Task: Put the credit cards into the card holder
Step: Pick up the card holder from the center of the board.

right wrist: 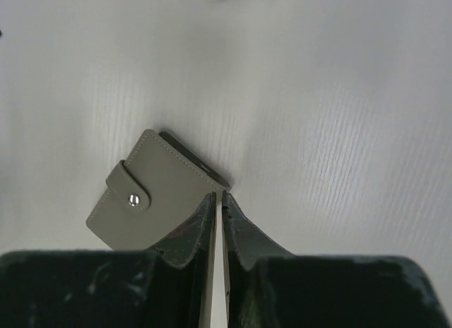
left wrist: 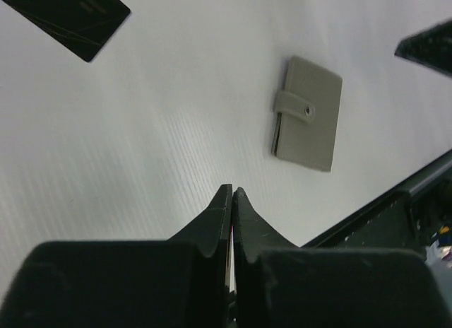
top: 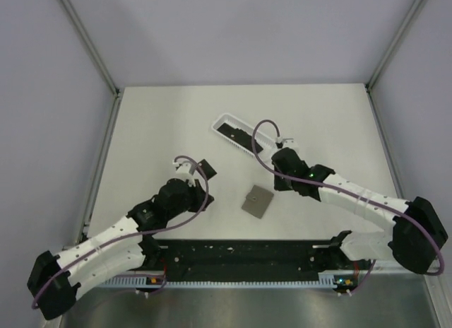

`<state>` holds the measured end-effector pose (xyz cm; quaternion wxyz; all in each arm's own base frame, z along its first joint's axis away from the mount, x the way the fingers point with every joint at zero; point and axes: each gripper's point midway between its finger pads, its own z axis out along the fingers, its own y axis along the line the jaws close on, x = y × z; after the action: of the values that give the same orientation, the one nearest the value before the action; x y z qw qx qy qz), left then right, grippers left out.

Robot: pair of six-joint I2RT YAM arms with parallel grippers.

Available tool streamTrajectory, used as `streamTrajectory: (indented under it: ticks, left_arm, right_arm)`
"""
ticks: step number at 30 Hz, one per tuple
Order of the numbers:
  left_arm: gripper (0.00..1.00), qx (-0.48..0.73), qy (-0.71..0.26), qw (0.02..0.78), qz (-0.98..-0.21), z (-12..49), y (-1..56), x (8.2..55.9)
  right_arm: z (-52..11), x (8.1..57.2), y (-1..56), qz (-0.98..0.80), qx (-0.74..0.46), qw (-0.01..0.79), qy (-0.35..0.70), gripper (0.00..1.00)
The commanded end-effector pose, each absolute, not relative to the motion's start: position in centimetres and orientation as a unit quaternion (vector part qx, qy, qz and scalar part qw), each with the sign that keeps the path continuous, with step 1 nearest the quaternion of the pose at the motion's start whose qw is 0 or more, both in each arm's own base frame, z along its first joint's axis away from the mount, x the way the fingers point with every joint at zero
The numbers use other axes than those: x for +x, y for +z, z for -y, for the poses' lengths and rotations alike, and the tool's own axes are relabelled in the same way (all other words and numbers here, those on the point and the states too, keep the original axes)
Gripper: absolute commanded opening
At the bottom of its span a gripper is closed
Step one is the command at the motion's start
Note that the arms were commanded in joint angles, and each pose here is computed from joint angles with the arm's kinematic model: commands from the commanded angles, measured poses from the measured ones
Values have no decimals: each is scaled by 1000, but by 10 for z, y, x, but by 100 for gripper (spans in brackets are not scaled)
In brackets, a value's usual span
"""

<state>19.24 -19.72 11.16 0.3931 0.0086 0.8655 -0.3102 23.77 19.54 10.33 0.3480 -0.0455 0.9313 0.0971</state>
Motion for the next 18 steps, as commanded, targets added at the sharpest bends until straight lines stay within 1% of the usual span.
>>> streamTrajectory:
  ticks: [1, 5, 8, 12, 18]
  left_arm:
    - [0, 9, -367, 383, -848, 235, 119, 176]
    - [0, 18, -353, 358, -864, 254, 101, 165]
    - [0, 28, -364, 353, -862, 276, 103, 160]
    - [0, 37, -353, 330, -875, 294, 89, 151]
    - [0, 38, -352, 308, -883, 314, 71, 144]
  right_arm:
    - [-212, 244, 90, -932, -59, 325, 147, 6]
    - [-212, 247, 69, -940, -56, 301, 147, 2]
    - [-210, 251, 57, -946, -50, 291, 136, 0]
    - [-209, 252, 40, -952, -54, 274, 124, 0]
    - [-196, 258, 27, -958, -41, 270, 93, 0]
